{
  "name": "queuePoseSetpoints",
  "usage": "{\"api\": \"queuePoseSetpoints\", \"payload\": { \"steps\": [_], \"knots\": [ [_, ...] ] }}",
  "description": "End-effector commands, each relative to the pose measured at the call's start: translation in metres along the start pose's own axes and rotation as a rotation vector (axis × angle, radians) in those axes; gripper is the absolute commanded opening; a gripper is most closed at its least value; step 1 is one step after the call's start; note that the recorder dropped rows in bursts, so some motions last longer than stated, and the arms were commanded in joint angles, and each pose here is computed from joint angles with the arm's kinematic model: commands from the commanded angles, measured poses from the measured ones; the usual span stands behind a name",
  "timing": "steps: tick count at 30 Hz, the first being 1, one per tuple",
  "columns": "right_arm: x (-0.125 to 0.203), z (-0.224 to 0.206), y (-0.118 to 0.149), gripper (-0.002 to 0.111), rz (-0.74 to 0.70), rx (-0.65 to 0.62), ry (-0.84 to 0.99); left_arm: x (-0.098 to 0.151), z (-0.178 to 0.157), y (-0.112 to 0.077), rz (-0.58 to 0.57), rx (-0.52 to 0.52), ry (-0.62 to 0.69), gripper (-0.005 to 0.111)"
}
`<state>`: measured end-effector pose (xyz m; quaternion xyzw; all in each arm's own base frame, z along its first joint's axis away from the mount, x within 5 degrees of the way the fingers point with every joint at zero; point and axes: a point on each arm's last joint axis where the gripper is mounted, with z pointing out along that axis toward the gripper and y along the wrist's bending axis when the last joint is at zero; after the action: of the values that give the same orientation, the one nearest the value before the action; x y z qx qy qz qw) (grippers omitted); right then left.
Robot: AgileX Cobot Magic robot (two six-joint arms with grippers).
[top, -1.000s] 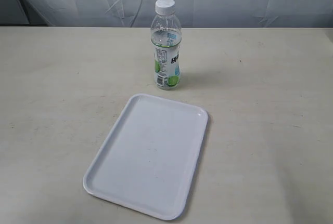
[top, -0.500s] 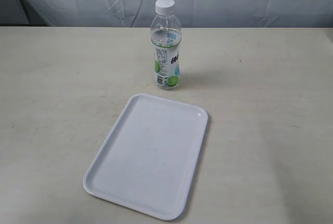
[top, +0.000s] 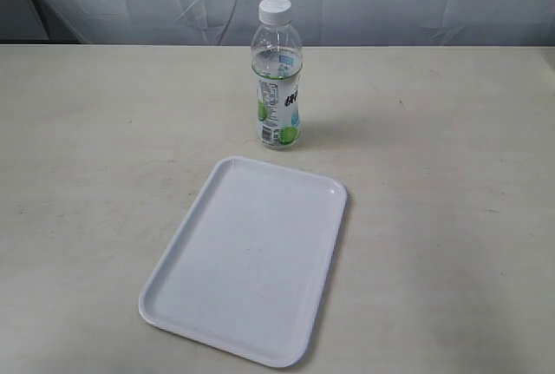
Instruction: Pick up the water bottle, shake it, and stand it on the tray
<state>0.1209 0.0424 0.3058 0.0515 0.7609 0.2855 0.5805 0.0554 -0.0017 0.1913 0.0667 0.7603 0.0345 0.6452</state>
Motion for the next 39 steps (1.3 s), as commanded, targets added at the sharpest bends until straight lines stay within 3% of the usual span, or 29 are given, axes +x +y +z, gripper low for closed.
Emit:
{"api": "queuePoseSetpoints", "payload": {
  "steps": [1,5,12,17,20,26,30,32,36,39],
  "knots": [
    [0.013,0.075,-0.006,-0.001,-0.138,-0.013,0.400,0.000,0.000,0.000,0.001,-0.002,-0.014,0.000],
    [0.020,0.133,-0.016,-0.001,-0.175,-0.024,0.566,0.000,0.000,0.000,-0.001,-0.002,-0.014,0.000],
    [0.035,0.190,-0.019,-0.001,-0.167,-0.022,0.635,0.000,0.000,0.000,-0.001,-0.002,-0.014,0.000],
    [0.043,0.207,0.012,-0.001,-0.397,-0.102,0.581,0.000,0.000,0.000,-0.001,-0.002,-0.014,0.000],
    [0.050,0.213,0.043,-0.001,-0.517,-0.164,0.525,0.000,0.000,0.000,-0.001,-0.002,-0.014,0.000],
    [0.063,0.230,0.074,0.001,-0.674,-0.154,0.412,0.000,0.000,0.000,-0.001,-0.002,-0.014,0.000],
    [0.083,0.241,0.080,0.027,-0.690,-0.178,0.455,0.000,0.000,0.000,-0.001,-0.002,-0.014,0.000],
    [0.091,0.248,0.080,0.048,-0.697,-0.170,0.463,0.000,0.000,0.000,0.001,-0.002,-0.014,0.000],
    [0.097,0.261,0.074,0.104,-0.702,-0.108,0.435,0.000,0.000,0.000,0.002,-0.002,-0.014,0.000],
    [0.106,0.267,0.071,0.104,-0.696,-0.106,0.461,0.000,0.000,0.000,0.002,-0.002,-0.014,0.000]
  ]
}}
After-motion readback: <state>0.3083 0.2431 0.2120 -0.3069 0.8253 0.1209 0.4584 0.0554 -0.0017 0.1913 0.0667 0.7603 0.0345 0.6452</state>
